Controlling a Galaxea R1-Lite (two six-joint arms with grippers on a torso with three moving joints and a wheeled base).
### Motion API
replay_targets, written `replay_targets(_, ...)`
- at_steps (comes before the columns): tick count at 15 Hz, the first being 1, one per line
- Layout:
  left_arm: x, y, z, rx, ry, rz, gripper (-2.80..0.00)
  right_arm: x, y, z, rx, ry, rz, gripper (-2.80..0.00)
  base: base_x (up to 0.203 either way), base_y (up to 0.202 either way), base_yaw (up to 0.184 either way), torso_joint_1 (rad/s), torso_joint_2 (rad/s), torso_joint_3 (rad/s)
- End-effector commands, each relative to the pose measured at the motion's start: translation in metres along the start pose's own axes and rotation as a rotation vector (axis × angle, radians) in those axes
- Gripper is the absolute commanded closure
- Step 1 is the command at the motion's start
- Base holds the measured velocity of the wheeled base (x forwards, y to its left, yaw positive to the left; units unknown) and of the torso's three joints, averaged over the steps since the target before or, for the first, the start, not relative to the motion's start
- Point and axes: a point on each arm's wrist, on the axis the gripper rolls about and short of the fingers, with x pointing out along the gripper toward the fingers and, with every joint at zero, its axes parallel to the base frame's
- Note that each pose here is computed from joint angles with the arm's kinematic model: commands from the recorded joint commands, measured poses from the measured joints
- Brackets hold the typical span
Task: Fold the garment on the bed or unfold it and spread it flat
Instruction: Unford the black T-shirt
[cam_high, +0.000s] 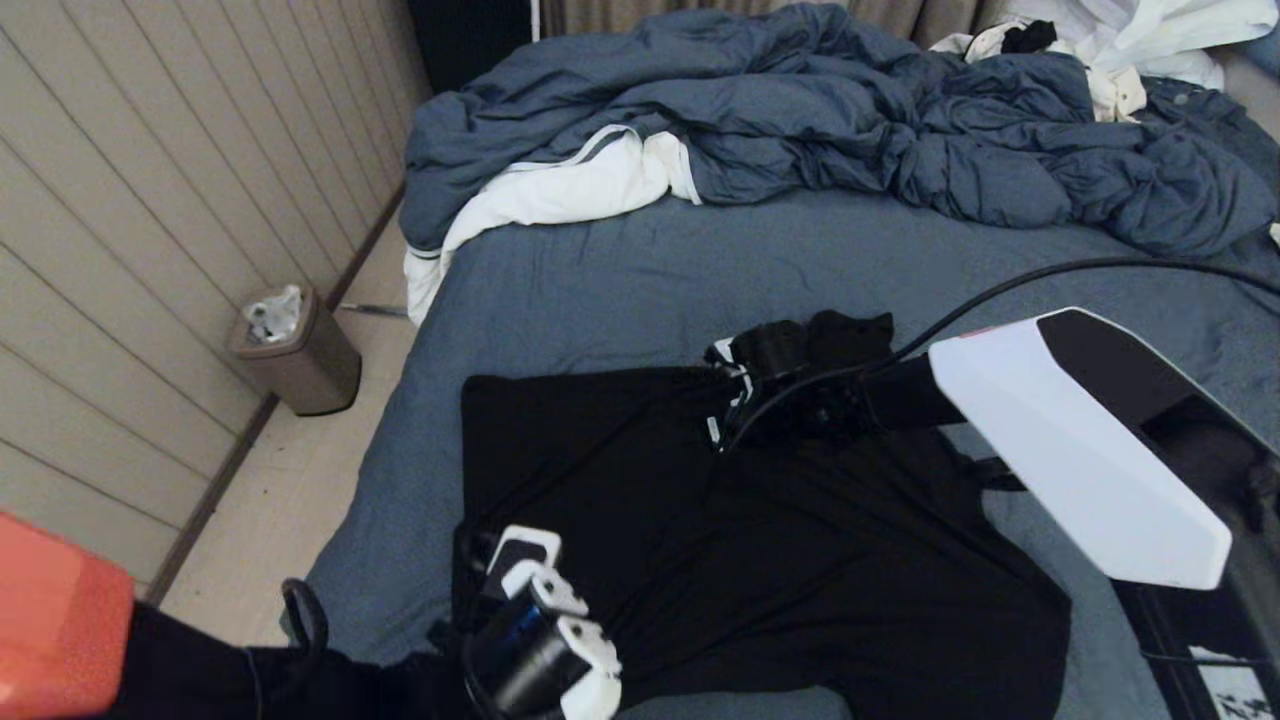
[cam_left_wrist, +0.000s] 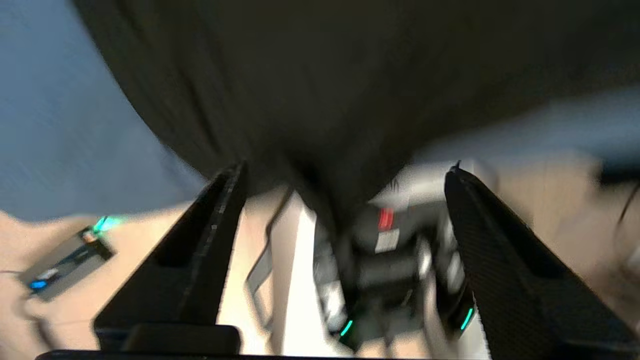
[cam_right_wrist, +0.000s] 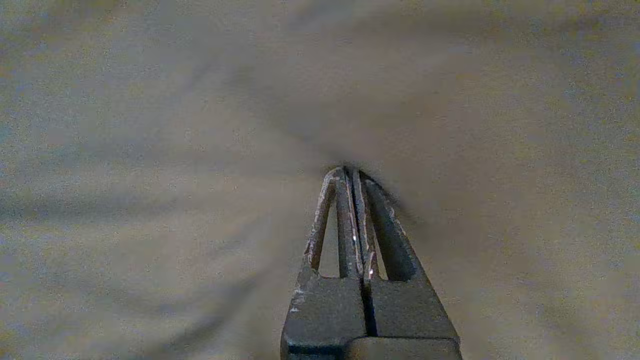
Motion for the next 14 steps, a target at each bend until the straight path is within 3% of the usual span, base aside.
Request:
replay_targets(1, 0.017, 0.016, 0.055, -0.15, -0.095, 0.021, -2.8, -0.015, -0.027, 0.025, 0.061, -0.079, -0.042, 0.0, 0.0, 0.0, 0.0, 0.0, 0.0, 0.0)
replay_targets(3, 0.026, 0.039, 0.097, -0.248, -0.161, 0.049, -2.8, -0.03, -0.055, 0.039, 0.111, -0.111, -0.089, 0.0, 0.0, 0.0, 0.0, 0.0, 0.0, 0.0)
replay_targets(7, 0.049, 0.085, 0.131, -0.346, -0.175, 0.088, -2.8, -0.052, -0.105, 0.062, 0.169, -0.171, -0.173, 0.0, 0.0, 0.0, 0.0, 0.0, 0.0, 0.0)
replay_targets(10, 0.081, 0.107, 0.154, -0.38, -0.173, 0.113, -2.8, -0.036, -0.126, 0.054, 0.188, -0.156, -0.207, 0.0, 0.0, 0.0, 0.0, 0.0, 0.0, 0.0)
replay_targets(14, 0.11, 0.11, 0.164, -0.372, -0.178, 0.125, -2.8, -0.021, -0.15, 0.049, 0.205, -0.242, -0.252, 0.0, 0.0, 0.0, 0.0, 0.0, 0.0, 0.0)
